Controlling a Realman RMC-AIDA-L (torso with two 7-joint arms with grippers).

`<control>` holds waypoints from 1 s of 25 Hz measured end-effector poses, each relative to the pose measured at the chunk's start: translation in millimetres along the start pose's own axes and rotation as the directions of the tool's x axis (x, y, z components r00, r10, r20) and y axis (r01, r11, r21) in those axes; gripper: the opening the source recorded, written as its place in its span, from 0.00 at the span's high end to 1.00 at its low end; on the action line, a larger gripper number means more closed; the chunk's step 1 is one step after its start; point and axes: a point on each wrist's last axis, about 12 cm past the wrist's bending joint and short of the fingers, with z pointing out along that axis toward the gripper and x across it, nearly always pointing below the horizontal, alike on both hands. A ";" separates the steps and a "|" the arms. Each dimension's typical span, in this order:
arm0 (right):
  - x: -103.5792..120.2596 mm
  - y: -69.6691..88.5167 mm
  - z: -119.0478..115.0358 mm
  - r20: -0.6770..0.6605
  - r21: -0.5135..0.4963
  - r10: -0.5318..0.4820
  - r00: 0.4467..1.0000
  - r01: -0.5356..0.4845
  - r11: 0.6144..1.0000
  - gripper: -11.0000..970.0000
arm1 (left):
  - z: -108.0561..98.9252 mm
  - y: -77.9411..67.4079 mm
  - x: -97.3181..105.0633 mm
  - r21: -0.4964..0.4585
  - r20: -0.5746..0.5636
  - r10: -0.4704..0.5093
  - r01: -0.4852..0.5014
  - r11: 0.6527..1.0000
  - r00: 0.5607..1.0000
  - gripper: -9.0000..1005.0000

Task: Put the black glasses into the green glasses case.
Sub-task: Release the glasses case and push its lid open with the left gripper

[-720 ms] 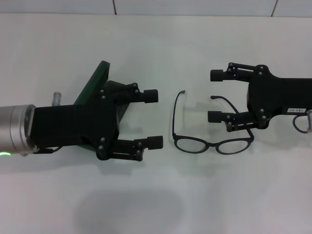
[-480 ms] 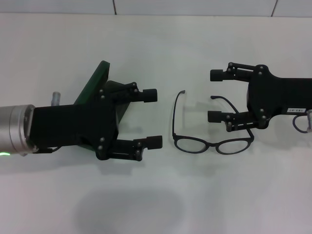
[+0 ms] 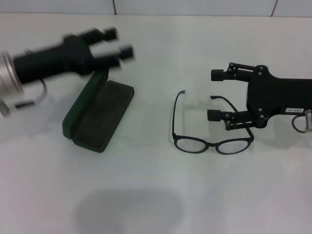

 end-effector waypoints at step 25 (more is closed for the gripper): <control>6.5 4.0 -8.2 -0.006 0.028 -0.006 1.000 0.006 1.000 0.10 | 43.2 16.9 -19.5 -0.443 -0.687 -0.258 -0.111 0.889 0.679 0.18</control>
